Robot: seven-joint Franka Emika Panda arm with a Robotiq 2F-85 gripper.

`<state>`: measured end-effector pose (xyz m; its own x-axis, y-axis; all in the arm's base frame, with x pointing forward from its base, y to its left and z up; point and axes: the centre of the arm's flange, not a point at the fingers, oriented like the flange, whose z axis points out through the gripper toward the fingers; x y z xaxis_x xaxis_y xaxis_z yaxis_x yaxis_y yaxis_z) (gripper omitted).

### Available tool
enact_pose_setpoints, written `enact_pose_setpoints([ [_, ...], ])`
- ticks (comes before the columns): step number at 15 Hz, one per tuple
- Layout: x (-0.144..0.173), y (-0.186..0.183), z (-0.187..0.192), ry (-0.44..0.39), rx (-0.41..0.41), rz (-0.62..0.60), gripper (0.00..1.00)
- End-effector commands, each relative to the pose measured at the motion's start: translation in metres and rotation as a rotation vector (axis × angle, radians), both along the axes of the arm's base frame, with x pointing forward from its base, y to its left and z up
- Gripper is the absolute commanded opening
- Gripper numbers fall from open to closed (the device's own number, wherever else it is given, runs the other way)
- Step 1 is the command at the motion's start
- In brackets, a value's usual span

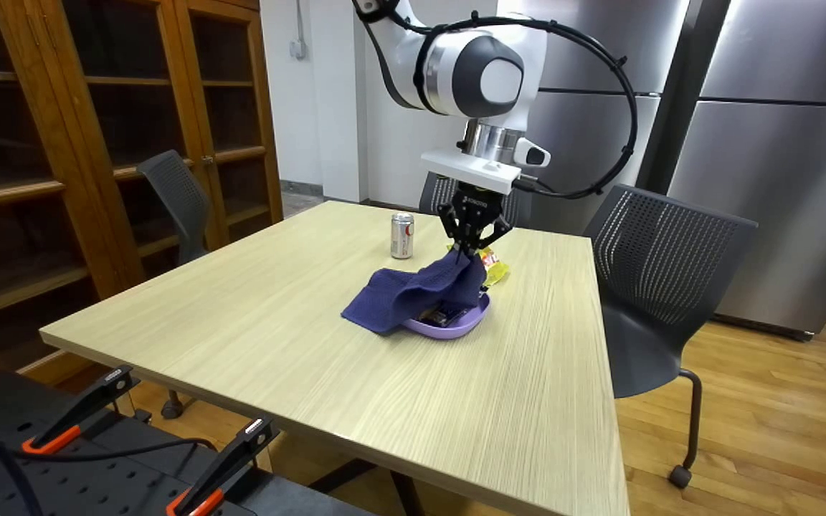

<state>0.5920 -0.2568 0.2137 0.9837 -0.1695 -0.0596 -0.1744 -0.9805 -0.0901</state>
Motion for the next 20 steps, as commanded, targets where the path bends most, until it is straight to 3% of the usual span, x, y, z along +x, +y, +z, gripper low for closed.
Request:
enact_pose_setpoints([
  [1,0.006,-0.001,0.000,0.017,-0.021,-0.009,0.36],
  [8,0.001,0.000,0.002,0.037,-0.061,-0.011,0.90],
  [10,-0.002,0.003,-0.001,0.051,-0.068,-0.013,1.00],
  [16,-0.008,0.011,-0.014,0.055,-0.030,-0.057,1.00],
  [20,-0.022,0.016,-0.025,0.062,0.040,-0.131,1.00],
])
